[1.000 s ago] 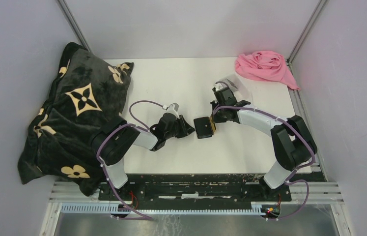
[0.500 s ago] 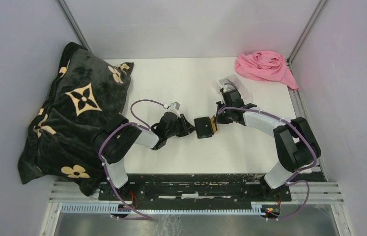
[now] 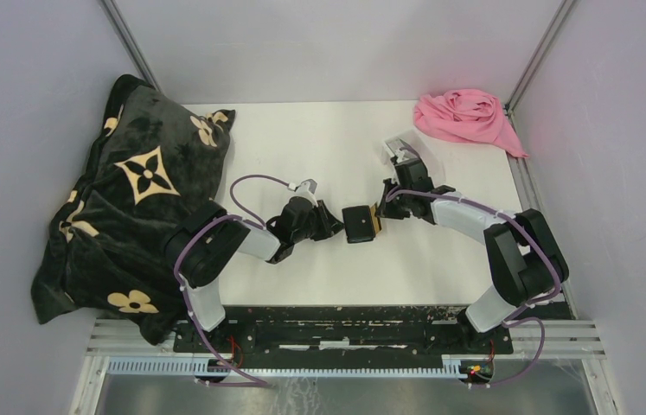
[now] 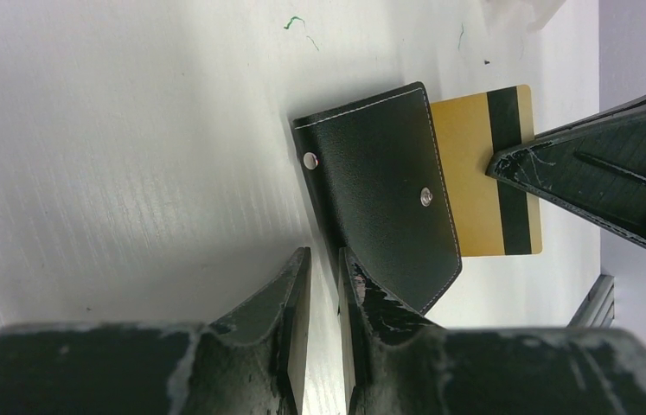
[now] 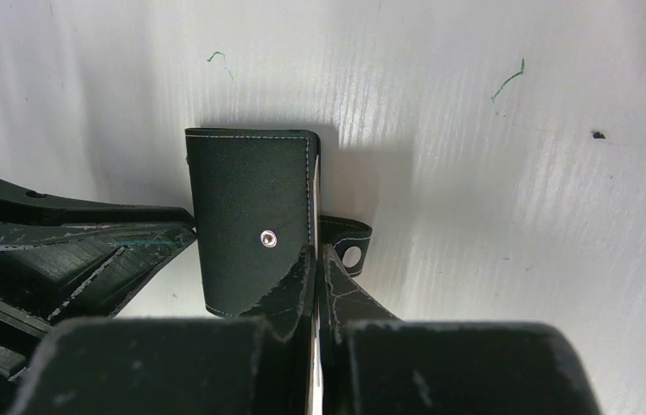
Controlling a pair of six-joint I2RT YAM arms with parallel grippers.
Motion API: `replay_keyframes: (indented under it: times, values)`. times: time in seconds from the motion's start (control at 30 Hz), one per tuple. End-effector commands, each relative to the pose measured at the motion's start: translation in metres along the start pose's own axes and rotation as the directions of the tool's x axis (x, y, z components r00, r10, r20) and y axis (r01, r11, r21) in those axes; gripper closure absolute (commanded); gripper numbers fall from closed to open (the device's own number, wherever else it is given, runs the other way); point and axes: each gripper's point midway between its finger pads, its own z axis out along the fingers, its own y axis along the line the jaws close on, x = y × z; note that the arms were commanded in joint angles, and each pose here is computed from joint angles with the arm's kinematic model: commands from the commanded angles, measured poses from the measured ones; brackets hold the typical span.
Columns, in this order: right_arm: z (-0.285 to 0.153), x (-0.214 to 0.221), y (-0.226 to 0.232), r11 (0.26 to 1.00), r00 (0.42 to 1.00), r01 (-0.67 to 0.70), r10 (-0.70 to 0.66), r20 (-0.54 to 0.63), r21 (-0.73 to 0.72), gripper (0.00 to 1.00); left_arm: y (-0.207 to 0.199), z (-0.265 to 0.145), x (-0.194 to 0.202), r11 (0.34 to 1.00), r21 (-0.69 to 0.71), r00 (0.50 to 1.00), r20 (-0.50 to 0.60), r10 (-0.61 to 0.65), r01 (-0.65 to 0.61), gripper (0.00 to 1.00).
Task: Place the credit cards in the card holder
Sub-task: Adjust the card holder at the center of the board.
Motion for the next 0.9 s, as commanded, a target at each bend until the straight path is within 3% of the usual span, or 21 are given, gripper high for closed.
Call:
replay_keyframes:
  times: [0.0, 0.87]
  values:
    - [-0.0065, -0.0141, 0.015, 0.997, 0.998, -0.027, 0.032, 0.061, -0.076, 0.99, 0.0112, 0.0041, 0.0032, 0.997, -0.045, 0.998, -0.012, 0.062, -0.062, 0.74]
    - [-0.0106, -0.0167, 0.0134, 0.981, 0.985, -0.127, 0.142, 0.095, -0.149, 0.99, 0.0193, 0.0027, 0.0074, 0.995, -0.072, 0.998, -0.021, 0.067, -0.068, 0.75]
